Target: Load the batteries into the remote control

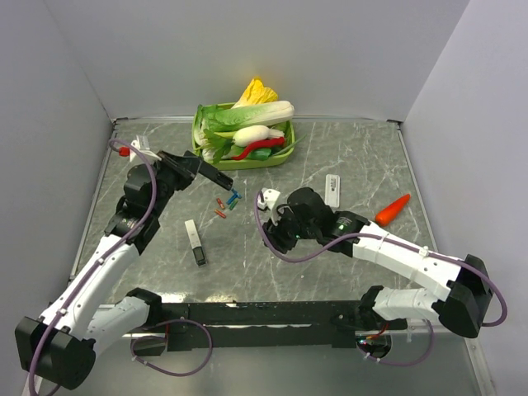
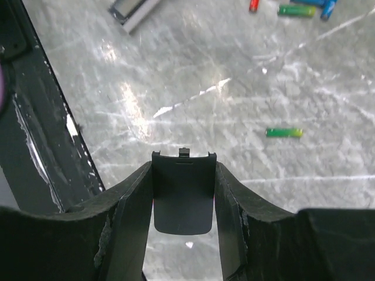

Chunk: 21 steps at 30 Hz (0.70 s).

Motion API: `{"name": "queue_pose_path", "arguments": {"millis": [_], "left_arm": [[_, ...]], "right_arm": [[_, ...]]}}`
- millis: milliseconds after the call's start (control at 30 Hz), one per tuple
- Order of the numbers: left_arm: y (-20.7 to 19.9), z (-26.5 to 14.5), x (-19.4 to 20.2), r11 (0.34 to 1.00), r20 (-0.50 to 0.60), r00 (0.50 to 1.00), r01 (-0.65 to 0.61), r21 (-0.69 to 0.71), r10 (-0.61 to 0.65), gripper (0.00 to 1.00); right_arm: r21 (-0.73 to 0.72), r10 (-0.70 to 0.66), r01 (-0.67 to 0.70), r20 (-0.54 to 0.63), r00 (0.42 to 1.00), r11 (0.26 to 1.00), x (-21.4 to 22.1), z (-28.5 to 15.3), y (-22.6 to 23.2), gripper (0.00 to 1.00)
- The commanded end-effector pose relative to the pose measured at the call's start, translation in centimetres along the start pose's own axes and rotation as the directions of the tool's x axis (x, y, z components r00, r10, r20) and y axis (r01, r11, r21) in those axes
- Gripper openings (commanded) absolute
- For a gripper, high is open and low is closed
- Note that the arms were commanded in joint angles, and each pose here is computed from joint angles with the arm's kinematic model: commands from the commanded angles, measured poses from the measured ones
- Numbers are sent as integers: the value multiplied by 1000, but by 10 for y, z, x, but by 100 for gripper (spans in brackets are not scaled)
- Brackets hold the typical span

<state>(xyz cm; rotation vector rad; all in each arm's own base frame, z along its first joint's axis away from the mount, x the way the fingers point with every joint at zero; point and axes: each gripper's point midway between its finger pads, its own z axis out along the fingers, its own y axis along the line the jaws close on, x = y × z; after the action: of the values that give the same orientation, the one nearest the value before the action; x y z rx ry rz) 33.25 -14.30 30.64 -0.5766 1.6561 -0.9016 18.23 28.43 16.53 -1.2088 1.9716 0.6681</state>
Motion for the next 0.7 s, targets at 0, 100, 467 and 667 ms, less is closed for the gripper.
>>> {"name": "queue_pose_path", "arguments": {"millis": [0, 100, 467, 667], "left_arm": [[-16, -1, -22, 996, 66, 996, -59, 69, 54, 1], [-6, -5, -13, 992, 41, 996, -89, 85, 85, 1], [32, -37, 73, 959, -206, 966, -100, 265, 157, 1], [51, -38, 93, 958, -264, 944, -127, 256, 196, 1]], "right_arm": [[95, 106, -101, -48, 993, 990, 14, -4, -14, 25], [287, 326, -285, -108, 939, 914, 45, -4, -51, 27], [537, 765, -630, -45, 643, 561, 129, 9, -115, 31], [633, 810, -603, -65, 583, 485, 158, 20, -133, 35]]}}
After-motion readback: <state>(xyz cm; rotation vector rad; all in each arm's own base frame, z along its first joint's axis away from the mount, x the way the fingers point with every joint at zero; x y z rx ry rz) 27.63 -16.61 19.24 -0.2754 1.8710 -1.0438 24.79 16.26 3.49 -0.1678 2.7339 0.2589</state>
